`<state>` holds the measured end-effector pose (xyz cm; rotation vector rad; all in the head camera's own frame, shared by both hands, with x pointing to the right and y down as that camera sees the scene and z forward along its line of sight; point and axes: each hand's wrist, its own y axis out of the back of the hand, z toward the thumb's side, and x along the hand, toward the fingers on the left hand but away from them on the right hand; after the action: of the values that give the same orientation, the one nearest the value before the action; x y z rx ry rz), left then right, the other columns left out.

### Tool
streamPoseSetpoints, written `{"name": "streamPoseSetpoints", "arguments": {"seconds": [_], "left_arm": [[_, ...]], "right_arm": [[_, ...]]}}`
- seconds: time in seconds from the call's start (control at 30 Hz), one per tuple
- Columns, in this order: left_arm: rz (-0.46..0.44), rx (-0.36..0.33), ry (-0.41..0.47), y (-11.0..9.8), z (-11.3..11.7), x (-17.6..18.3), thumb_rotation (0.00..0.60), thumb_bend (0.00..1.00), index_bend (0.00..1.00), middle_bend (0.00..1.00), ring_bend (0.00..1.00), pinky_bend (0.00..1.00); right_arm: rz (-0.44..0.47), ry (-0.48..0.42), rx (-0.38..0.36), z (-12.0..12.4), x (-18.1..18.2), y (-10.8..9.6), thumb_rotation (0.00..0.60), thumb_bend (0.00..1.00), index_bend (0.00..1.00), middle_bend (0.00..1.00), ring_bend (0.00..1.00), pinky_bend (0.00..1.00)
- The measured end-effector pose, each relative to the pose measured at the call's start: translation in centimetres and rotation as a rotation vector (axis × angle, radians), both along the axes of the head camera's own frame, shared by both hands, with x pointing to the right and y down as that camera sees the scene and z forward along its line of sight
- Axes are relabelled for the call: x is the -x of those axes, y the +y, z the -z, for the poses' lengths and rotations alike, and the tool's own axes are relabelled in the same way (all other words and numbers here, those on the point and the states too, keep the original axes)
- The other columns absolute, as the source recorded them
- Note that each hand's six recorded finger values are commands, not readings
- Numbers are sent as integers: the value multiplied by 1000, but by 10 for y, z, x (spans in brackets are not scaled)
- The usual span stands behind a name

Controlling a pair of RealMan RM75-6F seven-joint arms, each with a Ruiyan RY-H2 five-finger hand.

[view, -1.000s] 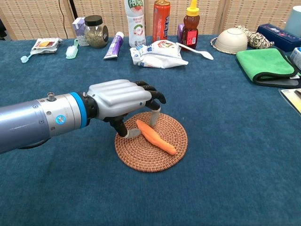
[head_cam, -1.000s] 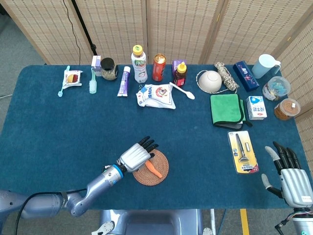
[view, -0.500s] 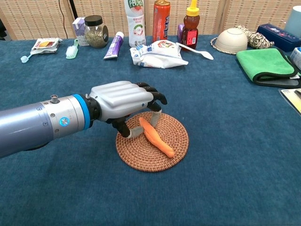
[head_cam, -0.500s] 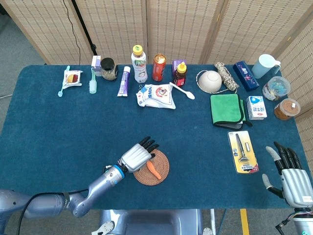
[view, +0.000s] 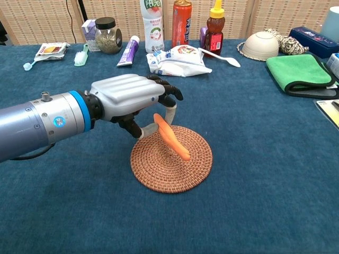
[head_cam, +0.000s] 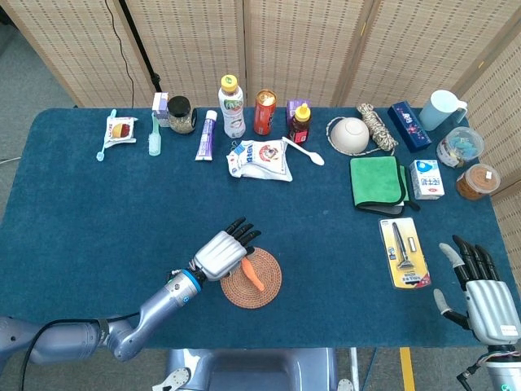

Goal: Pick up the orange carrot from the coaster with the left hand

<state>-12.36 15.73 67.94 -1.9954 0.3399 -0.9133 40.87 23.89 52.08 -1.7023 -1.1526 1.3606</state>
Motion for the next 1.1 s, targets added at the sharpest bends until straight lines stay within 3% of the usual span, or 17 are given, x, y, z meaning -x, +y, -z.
{"name": "streamPoseSetpoints", "arguments": {"seconds": [0.37,0.57,0.87,1.1], "left_arm": [[14,-101,-6,-23,25,37,600,590,681,169,96,0],[0,-203,-12,-36,48,63,600,589,682,169,96,0],[-6,-318,9,-49,78,87,600,588,681,169,96,0],[-57,-442,49,-55,104,92,600,587,674,169,90,0]], "right_arm": [[36,-38,15,-2,13,-7,600,436,131,0,0,0],[54,-90,32,-4,24,-13,600,437,160,0,0,0],[83,-194,68,-8,45,-22,600,437,194,0,0,0],[108,-342,147,-18,70,-31,600,437,224,0,0,0]]}}
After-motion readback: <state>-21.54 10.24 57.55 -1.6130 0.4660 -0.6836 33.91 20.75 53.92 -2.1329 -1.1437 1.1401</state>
